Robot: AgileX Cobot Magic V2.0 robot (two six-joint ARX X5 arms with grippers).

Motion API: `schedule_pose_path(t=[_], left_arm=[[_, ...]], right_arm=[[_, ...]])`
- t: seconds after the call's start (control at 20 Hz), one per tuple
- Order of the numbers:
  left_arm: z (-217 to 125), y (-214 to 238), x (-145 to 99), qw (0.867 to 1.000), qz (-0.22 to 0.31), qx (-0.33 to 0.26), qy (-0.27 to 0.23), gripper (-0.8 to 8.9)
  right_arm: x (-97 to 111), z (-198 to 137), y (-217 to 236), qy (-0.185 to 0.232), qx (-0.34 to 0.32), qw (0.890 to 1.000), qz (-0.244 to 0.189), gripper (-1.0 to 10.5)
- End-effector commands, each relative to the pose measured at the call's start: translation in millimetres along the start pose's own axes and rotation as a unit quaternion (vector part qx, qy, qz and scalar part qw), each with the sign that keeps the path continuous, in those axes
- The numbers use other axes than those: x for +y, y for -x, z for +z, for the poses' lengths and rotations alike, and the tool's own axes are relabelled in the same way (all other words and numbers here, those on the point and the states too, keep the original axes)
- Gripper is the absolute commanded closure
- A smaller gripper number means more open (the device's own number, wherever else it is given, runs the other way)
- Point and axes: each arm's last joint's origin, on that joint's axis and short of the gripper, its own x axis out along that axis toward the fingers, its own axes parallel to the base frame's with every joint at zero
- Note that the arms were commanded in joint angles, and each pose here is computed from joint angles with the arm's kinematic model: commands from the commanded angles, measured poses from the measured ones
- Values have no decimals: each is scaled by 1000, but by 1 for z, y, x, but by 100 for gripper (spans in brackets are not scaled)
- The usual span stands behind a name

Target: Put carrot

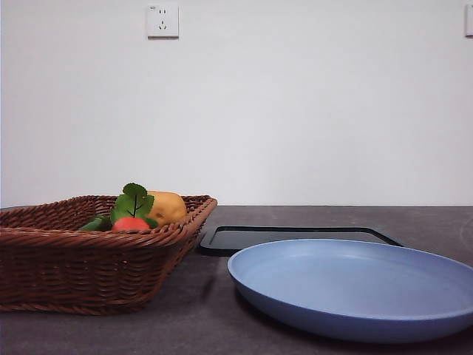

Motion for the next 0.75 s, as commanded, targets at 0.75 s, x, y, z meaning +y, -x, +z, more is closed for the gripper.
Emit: schedule_pose_path(t=[0.75], left_arm=[[15, 2, -8, 987, -96, 12, 126, 806]], right_arm=[[3, 13, 2, -239, 12, 970, 46, 944]])
